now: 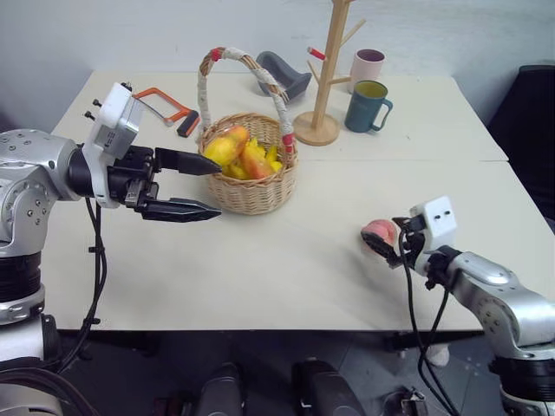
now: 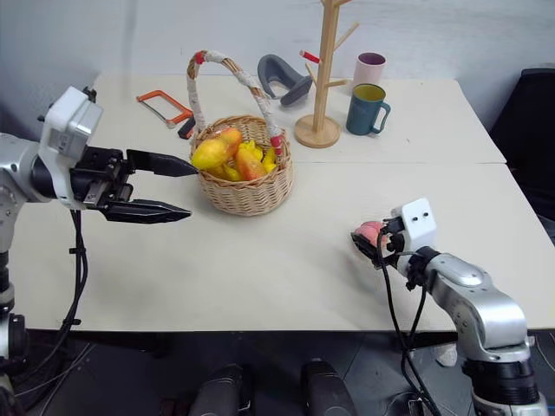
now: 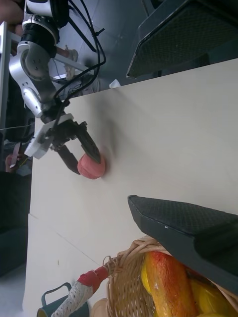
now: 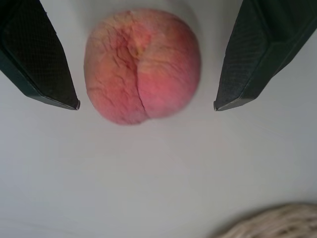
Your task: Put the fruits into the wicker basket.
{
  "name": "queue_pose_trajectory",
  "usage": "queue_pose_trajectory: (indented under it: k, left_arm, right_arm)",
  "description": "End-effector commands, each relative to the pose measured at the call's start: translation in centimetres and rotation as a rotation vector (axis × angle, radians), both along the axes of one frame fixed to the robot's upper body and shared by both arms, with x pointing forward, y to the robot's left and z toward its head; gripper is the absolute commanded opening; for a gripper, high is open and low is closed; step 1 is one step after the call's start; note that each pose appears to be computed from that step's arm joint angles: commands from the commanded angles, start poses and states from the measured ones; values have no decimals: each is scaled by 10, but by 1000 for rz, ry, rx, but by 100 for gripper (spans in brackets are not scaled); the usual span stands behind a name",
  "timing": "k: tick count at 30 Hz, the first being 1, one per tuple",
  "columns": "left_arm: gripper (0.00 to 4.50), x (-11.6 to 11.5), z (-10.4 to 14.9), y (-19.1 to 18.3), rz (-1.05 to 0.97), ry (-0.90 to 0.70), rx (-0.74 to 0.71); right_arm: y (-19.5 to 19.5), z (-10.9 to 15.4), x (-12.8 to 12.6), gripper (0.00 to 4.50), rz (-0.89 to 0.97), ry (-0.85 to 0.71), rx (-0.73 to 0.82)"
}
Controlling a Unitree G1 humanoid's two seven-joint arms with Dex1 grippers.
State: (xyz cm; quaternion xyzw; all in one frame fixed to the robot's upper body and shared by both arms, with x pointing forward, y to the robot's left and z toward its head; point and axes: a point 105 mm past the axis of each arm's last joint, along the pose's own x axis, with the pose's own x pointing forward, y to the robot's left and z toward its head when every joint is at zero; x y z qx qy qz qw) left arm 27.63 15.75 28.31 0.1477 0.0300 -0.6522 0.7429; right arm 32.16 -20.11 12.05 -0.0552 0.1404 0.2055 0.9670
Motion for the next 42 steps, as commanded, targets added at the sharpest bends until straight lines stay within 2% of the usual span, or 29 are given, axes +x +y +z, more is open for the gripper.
queue_pose_trajectory:
  k: [1,4,7,8,12,15,19,22,24,26,30,31,32,35,42]
  left_arm:
    - [399,-6,11,-3,-17,-60,-6]
    - [400,-3,11,3,18,-56,-20]
    - [400,2,16,18,77,-23,-96]
    - [400,5,18,22,101,-16,-119]
    - [400,7,19,40,187,-13,-144]
    - [400,7,17,56,256,-4,-136]
    - [400,8,5,78,356,2,-76]
    - [400,7,6,81,378,-6,-76]
    - [400,6,9,81,391,-19,-83]
    - [400,4,10,79,391,-26,-82]
    - [400,0,11,75,387,-39,-77]
    - [400,-1,12,74,387,-42,-79]
    - [400,-2,13,74,387,-44,-82]
    - [400,-2,15,72,386,-49,-90]
    - [400,3,15,65,363,-57,-101]
  right_arm:
    - [5,9,4,431,23,-46,13]
    - [20,23,-2,359,122,-100,61]
    - [53,40,-25,273,342,-141,134]
    - [63,43,-33,258,406,-142,141]
    - [109,69,-50,242,642,-187,188]
    - [139,96,-46,242,736,-249,214]
    - [180,122,-15,242,744,-305,209]
    - [204,131,9,242,715,-331,184]
    - [224,146,39,242,619,-372,164]
    - [234,154,59,242,547,-406,127]
    - [236,153,77,242,483,-422,93]
    - [237,153,78,314,488,-426,85]
    - [240,153,77,337,498,-434,76]
    - [246,158,67,443,541,-458,75]
    - [240,175,33,447,649,-475,159]
